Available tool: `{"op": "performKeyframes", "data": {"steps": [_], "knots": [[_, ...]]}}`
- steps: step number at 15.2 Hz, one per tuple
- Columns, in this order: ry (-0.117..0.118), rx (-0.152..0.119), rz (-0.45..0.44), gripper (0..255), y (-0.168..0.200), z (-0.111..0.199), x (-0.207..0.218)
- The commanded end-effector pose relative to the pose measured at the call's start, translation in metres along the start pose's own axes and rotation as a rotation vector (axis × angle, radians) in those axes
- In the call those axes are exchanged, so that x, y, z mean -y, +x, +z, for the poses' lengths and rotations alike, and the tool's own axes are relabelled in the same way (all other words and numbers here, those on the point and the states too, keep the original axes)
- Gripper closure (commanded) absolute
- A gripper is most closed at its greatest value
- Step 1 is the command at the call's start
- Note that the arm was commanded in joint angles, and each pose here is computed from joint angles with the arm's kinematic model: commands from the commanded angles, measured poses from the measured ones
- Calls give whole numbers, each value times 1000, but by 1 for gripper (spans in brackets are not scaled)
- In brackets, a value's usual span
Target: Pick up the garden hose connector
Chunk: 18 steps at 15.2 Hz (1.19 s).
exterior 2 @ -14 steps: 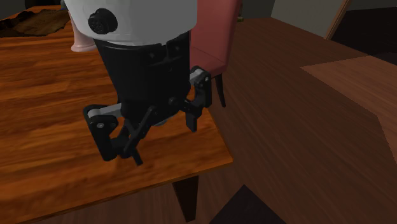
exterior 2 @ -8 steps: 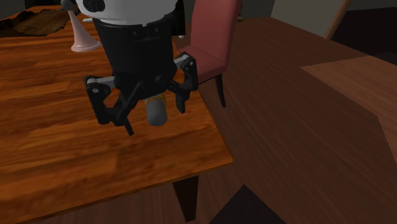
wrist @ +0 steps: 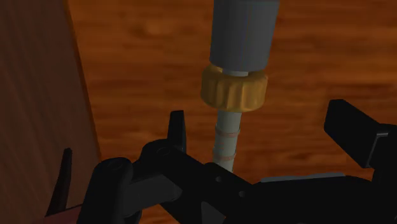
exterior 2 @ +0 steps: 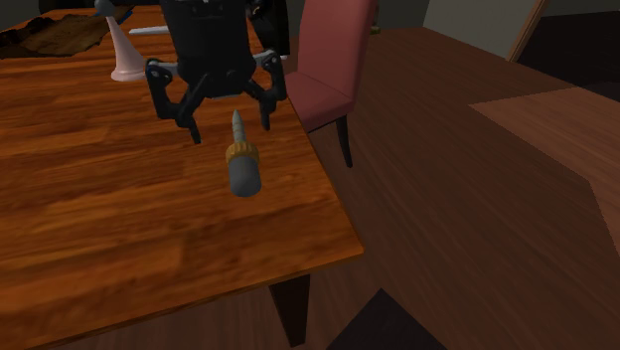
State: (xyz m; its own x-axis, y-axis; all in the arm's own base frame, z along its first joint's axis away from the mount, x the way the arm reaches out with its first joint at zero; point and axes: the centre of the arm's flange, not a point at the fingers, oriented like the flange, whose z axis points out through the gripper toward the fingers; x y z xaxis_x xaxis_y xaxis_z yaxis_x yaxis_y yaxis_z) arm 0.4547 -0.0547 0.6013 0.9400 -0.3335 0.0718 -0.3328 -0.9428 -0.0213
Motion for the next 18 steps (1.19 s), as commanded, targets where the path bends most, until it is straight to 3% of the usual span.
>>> {"op": "performKeyframes", "data": {"steps": [1, 3, 12, 13, 18], "knots": [[1, -7, 50, 0, 25, 0, -6], [1, -12, 83, 0, 43, 0, -10], [1, -12, 83, 0, 40, 40, -11], [1, -12, 83, 255, 39, 41, -12], [1, -12, 83, 255, 40, 41, -12]]}}
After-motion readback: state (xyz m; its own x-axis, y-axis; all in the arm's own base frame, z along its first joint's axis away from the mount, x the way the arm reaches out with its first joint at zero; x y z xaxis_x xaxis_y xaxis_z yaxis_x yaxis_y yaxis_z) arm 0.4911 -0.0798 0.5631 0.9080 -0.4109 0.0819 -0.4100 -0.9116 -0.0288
